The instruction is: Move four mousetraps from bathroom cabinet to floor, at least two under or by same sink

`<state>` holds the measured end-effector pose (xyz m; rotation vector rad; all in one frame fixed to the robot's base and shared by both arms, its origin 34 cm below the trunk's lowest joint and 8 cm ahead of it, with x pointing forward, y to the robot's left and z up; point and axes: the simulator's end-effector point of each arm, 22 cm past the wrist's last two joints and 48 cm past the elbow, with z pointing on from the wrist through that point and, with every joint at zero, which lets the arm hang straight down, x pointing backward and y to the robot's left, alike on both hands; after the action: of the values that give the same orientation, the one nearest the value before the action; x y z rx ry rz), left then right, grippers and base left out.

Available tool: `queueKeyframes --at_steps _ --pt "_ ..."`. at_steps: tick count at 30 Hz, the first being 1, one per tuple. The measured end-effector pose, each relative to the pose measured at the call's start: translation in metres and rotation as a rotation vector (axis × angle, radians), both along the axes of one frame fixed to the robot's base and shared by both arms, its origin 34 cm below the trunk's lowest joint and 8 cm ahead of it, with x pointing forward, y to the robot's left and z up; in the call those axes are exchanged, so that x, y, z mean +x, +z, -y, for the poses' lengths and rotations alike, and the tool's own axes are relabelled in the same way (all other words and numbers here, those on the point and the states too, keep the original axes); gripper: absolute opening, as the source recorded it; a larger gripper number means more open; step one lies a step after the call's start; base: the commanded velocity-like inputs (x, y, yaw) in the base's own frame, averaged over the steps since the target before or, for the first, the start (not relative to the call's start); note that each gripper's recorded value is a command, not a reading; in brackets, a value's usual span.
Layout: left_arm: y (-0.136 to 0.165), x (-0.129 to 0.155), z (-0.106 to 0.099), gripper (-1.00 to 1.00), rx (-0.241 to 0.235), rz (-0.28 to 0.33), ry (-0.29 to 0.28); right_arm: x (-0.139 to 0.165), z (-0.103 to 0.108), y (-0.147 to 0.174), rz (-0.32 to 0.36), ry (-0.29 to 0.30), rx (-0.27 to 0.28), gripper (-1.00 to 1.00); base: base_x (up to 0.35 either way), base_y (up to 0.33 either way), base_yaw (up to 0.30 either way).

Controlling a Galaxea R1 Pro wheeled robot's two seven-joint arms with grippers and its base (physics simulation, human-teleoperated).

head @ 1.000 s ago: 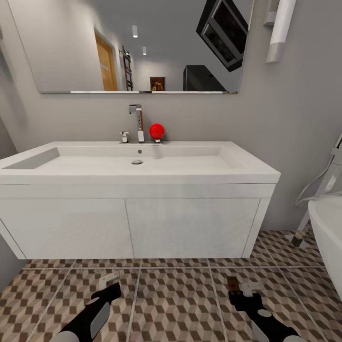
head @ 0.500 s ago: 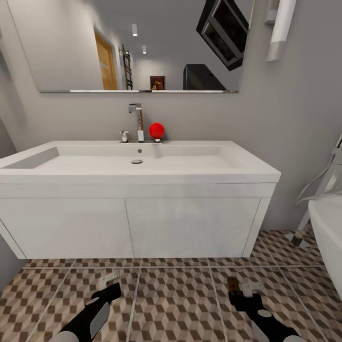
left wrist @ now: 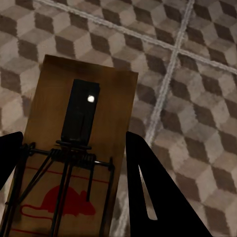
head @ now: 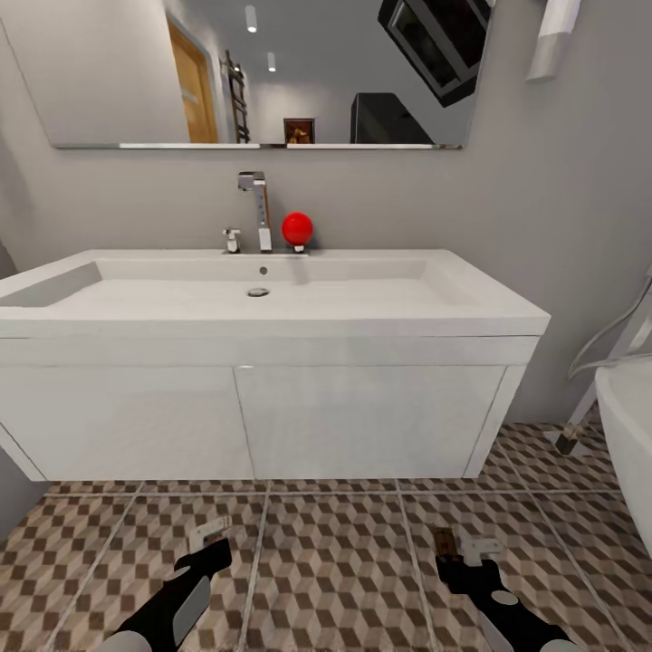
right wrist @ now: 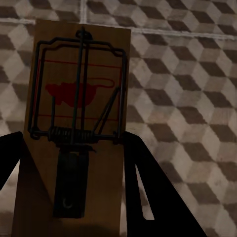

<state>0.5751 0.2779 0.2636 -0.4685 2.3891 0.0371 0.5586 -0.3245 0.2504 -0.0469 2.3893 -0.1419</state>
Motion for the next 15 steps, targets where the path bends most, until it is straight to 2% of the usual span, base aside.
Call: queueKeyframes --at_steps 15 --pt "-0.031 -0.015 0.0 -1.0 0.0 -0.059 0.002 -0.017 0.0 -0.03 -0.062 0.003 -0.001 -1.0 0.0 0.0 0.0"
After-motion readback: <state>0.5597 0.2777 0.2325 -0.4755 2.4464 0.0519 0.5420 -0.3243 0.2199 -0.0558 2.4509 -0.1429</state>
